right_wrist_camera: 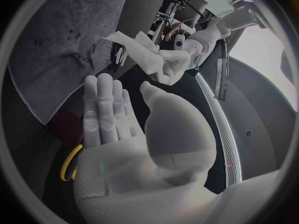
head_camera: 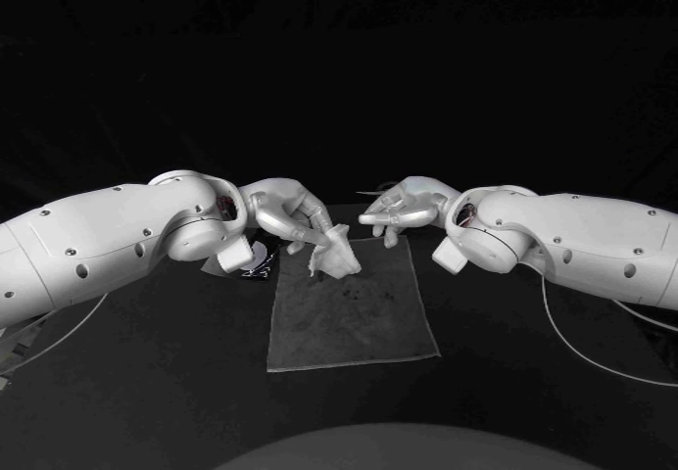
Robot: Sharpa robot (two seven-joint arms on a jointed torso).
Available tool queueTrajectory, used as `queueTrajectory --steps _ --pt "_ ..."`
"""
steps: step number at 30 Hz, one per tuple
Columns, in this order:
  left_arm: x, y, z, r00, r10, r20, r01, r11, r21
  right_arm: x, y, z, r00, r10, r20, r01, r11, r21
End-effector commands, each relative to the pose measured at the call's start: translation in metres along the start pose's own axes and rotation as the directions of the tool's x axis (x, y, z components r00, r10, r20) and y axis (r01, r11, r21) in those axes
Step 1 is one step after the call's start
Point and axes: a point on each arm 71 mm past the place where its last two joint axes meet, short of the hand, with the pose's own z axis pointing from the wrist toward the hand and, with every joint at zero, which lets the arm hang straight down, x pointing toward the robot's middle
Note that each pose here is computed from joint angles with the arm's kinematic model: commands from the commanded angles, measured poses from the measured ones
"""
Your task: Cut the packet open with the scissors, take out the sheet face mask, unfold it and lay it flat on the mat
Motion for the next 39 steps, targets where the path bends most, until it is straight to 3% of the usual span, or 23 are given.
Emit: queueTrajectory --steps 1,8,18,21,28,39 --pt "0.0039 -0.0027 -0.0008 0.998 0.007 -0.056 -0.006 1.000 0.018 -0.001 -0.010 -0.001 0.988 0.151 0.007 -0.151 0.988 -0.014" --pt "0.0052 -0.0031 -0.0042 0.998 0.006 -0.069 -0.004 1.000 0.027 0.010 -0.043 -0.001 0.948 0.317 0.002 -0.317 0.948 0.034" --pt "0.0079 -0.0057 -0.0081 0.997 0.003 -0.079 0.001 0.999 0.044 0.034 -0.069 0.001 0.903 0.423 -0.072 -0.418 0.905 0.082" --pt "0.0085 -0.0065 -0.0090 0.997 -0.001 -0.082 0.005 0.999 0.051 0.038 -0.072 0.001 0.893 0.437 -0.106 -0.430 0.899 0.087" --pt "0.0122 -0.0093 -0.0117 0.994 -0.013 -0.105 0.021 0.997 0.074 0.050 -0.069 0.003 0.831 0.518 -0.203 -0.518 0.854 0.058" --pt "0.0165 -0.0123 -0.0140 0.991 -0.033 -0.131 0.045 0.995 0.094 0.066 -0.053 0.007 0.752 0.587 -0.300 -0.611 0.791 0.016"
